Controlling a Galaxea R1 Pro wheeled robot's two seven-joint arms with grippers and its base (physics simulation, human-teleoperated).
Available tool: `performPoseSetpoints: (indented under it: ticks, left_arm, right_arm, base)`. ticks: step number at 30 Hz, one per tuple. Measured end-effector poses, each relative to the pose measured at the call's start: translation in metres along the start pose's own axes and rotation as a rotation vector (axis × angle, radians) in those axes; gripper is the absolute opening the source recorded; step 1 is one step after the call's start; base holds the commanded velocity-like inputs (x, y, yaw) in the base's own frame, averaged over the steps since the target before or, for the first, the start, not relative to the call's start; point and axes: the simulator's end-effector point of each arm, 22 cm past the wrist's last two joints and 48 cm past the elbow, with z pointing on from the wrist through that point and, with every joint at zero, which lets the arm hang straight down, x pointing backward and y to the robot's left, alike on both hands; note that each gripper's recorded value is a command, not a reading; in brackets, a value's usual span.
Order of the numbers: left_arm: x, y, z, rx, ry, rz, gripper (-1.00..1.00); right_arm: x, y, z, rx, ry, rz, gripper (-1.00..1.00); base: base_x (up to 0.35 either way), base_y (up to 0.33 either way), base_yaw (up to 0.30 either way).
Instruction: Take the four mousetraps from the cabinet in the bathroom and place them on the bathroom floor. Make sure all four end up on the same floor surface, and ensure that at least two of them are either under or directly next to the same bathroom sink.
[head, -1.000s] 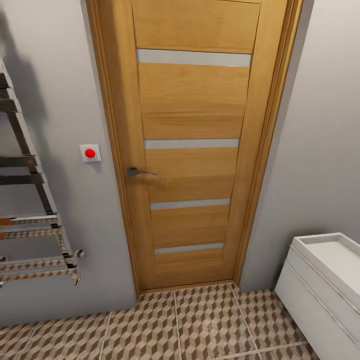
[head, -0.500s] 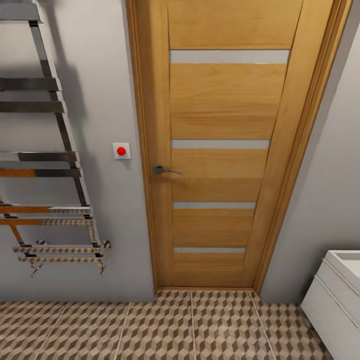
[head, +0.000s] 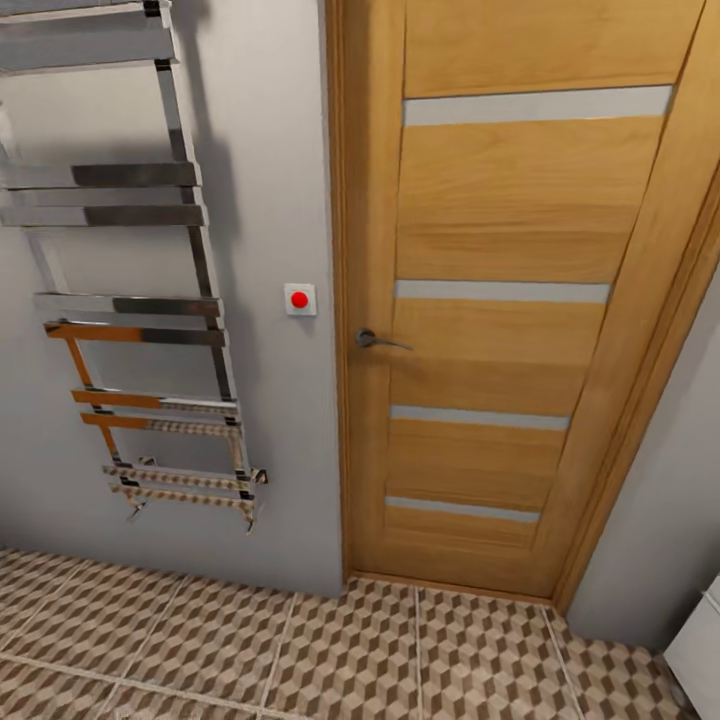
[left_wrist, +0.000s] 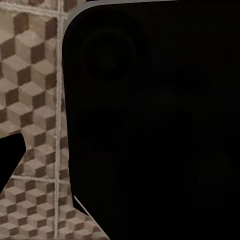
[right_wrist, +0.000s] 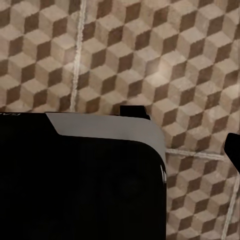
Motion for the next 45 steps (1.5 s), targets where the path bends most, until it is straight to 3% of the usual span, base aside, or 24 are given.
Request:
performPoseSetpoints:
  ticks: [45]
  left_arm:
    - [0.0, 0.0012, 0.0, -0.002, 0.0, 0.0, 1.0]
  right_arm:
    - [-0.001, -0.0001, 0.0001, 0.0, -0.002, 0.001, 1.0]
  base:
    - [0.0, 0.0, 0.293]
